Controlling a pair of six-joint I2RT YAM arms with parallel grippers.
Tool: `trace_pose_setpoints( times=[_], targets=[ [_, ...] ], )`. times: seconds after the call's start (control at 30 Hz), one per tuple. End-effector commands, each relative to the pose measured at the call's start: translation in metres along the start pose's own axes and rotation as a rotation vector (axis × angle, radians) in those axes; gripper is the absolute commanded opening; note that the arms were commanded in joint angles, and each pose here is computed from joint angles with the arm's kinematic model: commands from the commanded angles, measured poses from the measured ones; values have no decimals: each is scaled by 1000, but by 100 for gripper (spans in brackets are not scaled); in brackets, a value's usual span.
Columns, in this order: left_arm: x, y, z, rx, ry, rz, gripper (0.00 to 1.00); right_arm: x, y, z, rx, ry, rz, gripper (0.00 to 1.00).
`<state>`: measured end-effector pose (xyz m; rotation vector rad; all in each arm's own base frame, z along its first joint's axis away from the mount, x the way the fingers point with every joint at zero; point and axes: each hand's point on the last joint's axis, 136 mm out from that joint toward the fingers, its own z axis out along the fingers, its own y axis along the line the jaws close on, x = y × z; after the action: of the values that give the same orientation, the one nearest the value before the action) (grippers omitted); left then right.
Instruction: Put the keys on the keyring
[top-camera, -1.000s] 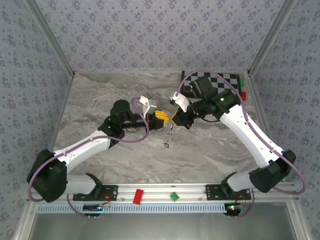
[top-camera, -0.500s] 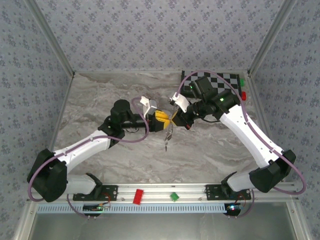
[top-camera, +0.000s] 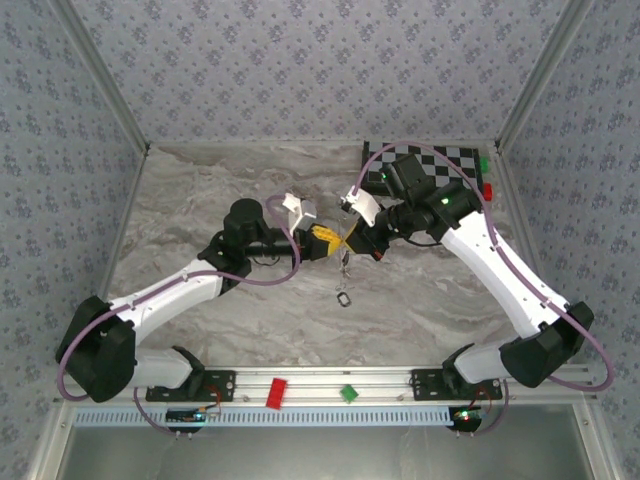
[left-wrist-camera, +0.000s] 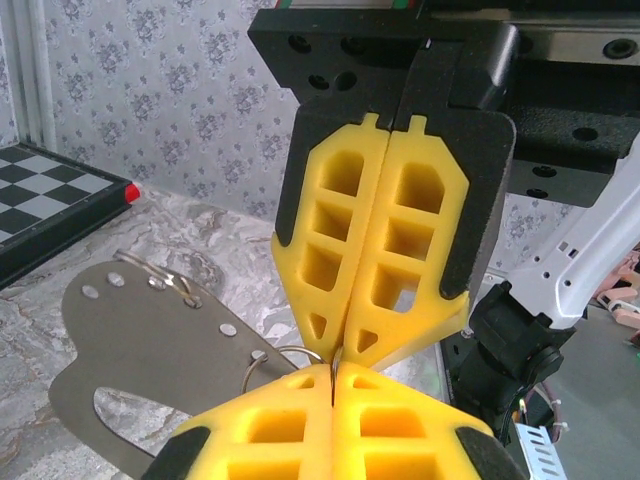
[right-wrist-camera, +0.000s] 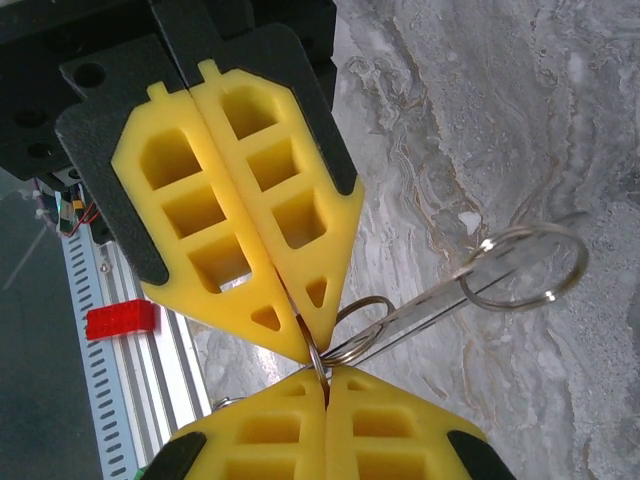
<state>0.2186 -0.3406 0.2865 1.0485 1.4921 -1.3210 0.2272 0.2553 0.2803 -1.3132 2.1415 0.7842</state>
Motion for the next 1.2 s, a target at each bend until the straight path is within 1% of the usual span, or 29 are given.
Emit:
trace_pose_setpoints(
  times=[0.0,0.03,0.07,0.1,0.2,0.3,0.47,0.53,0.63,0.73,0.83,0.93,1.03,1.17],
  targets=[
    [-20,-7,-1,11,-60,50,0,-6,9,-7,-12,-41,-13,0],
    [-20,-7,-1,9,-63,49,0,-6,7,-8,-1,-45,-8,6],
    [-20,-7,-1,7,-67,49,0,-6,6,-10,5,-54,-7,19],
    [-20,-7,-2,5,-70,51,0,-6,6,-11,8,-63,0,22],
    [-24,-7,-3,-1,-90,53,0,-10,4,-20,19,-135,27,24],
    [-30,-7,-6,-11,-123,58,0,-11,0,-32,51,-234,48,26],
    [-41,-8,-9,-26,-189,59,0,-17,-7,-44,105,-488,75,25],
    [-43,-9,-10,-29,-211,56,0,-19,-5,-47,98,-561,86,25],
    [-46,-10,-10,-32,-238,59,0,-20,-6,-48,67,-625,125,24],
    [-49,-13,-11,-28,-265,66,0,-25,-7,-47,13,-655,158,24],
    [-51,-15,-10,-25,-274,66,0,-26,-7,-42,-22,-649,176,24],
    [-52,-16,-9,-26,-276,67,0,-27,-5,-37,-53,-636,180,12],
    [-53,-16,-10,-31,-279,70,0,-26,-2,-33,-86,-623,181,12],
    [-55,-17,-11,-32,-288,74,0,-19,-4,-24,-88,-582,198,12]
  ],
)
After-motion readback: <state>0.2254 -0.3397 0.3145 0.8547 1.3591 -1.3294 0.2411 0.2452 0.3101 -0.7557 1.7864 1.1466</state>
